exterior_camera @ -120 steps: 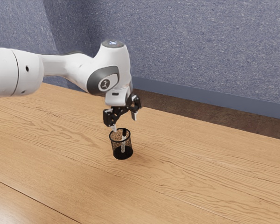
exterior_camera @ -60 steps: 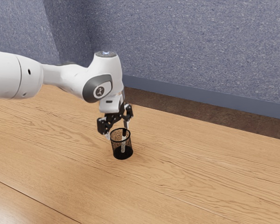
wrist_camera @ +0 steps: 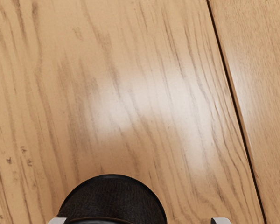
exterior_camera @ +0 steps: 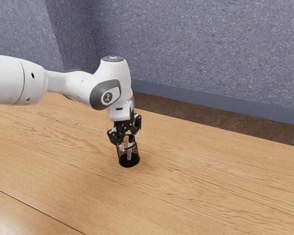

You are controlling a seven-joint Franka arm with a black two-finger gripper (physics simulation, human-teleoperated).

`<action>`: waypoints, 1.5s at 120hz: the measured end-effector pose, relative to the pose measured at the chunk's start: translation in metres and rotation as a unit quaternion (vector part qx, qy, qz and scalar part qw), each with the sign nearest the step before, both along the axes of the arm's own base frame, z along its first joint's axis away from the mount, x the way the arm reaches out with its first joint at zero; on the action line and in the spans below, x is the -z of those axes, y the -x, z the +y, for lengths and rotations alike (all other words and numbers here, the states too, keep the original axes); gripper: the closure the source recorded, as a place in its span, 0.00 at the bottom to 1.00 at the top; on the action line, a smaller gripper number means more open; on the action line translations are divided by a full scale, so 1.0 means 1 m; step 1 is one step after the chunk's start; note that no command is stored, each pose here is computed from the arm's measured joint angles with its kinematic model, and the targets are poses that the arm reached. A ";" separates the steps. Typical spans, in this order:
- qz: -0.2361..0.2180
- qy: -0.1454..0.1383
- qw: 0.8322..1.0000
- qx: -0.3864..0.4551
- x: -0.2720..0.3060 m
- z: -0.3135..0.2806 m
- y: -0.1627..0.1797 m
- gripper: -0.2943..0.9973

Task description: Take the marker out of the pen holder and place it to the left of the pen holder.

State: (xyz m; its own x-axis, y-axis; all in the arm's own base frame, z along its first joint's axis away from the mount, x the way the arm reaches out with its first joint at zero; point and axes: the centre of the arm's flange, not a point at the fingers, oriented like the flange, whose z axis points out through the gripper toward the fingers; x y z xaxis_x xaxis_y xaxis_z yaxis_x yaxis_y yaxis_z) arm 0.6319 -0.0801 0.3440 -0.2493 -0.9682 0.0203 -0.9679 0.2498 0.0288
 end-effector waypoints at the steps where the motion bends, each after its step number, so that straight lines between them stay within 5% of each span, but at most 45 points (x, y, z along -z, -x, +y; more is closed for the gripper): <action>1: 0.000 0.000 1.000 0.000 0.000 0.000 0.000 0.48; 108: -0.013 0.008 1.000 -0.022 -0.007 -0.006 -0.009 0.56; 180: -0.025 0.009 0.999 -0.029 -0.017 0.001 -0.013 0.78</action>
